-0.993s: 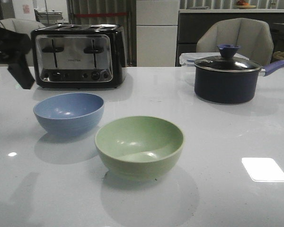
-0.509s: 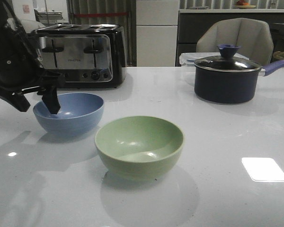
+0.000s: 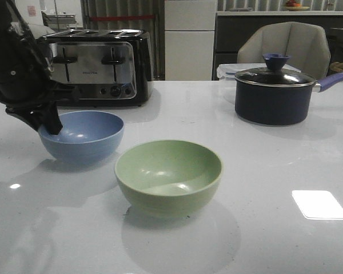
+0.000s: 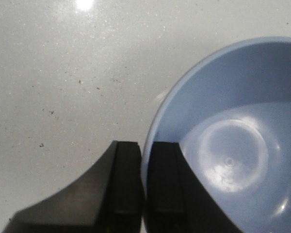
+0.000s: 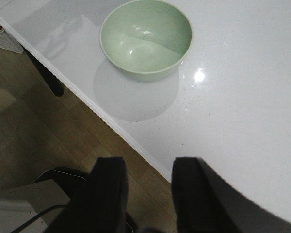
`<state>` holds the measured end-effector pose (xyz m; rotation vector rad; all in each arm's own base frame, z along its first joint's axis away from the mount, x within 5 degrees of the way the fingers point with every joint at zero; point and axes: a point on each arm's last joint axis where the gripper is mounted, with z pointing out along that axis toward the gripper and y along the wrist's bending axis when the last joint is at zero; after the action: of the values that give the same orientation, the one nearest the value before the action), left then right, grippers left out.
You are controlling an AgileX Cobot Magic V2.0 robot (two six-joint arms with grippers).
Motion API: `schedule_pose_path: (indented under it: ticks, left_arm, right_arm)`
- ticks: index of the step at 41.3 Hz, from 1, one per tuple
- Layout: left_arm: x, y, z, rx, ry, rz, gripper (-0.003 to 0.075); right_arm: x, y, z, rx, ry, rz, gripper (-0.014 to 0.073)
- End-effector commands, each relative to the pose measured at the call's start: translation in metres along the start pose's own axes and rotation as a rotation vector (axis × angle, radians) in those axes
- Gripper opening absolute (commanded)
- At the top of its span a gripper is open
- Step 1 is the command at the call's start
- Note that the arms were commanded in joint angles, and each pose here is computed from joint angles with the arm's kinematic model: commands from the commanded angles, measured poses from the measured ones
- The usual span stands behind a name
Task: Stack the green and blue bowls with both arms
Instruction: 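Lift the blue bowl with the left gripper over the green bowl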
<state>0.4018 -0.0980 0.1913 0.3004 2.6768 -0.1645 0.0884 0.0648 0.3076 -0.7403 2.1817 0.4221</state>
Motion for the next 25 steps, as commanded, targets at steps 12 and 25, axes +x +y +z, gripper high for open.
schedule_pose_path:
  ticks: [12,25]
  left_arm:
    - [-0.010,-0.032,-0.133,0.093,-0.181,0.099,0.0093]
    - [0.007,-0.095,-0.177,0.229,-0.247,0.270,0.0093]
  right_arm:
    - [-0.011,0.000,-0.006,0.012,-0.083,-0.010,0.0358]
    - [-0.011,0.000,-0.006,0.011,-0.082,-0.010,0.0358]
